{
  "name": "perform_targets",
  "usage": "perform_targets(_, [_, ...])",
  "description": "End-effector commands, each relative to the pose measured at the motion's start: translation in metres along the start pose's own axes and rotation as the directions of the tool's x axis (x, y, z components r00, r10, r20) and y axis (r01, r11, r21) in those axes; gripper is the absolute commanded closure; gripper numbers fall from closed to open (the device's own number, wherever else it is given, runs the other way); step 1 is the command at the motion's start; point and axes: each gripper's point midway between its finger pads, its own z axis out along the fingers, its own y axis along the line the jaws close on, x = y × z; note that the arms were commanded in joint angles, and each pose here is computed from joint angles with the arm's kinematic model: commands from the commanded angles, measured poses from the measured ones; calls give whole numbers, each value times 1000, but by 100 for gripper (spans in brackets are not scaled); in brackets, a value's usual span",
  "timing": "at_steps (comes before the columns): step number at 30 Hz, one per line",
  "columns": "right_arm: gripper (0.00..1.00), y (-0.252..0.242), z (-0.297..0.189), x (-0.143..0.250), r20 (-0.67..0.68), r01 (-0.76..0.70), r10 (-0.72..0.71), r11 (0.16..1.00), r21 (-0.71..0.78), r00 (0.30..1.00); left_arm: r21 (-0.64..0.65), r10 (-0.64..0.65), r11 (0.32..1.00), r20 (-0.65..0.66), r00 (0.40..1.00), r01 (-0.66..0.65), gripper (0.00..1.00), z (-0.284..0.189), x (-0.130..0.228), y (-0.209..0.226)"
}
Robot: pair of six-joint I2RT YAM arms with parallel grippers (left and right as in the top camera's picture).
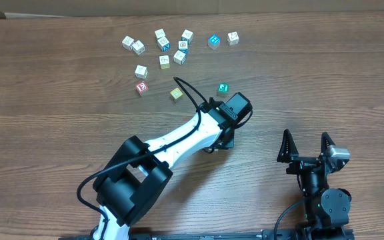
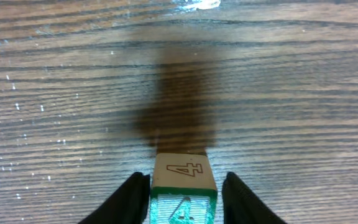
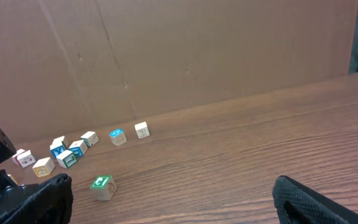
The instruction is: Form a tower
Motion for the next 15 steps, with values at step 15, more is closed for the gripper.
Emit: perform_targets(15, [0,1,0,2,1,4,-4,1000,-6,1000,-40,-144,989,-2,990,144,66,9,4,5])
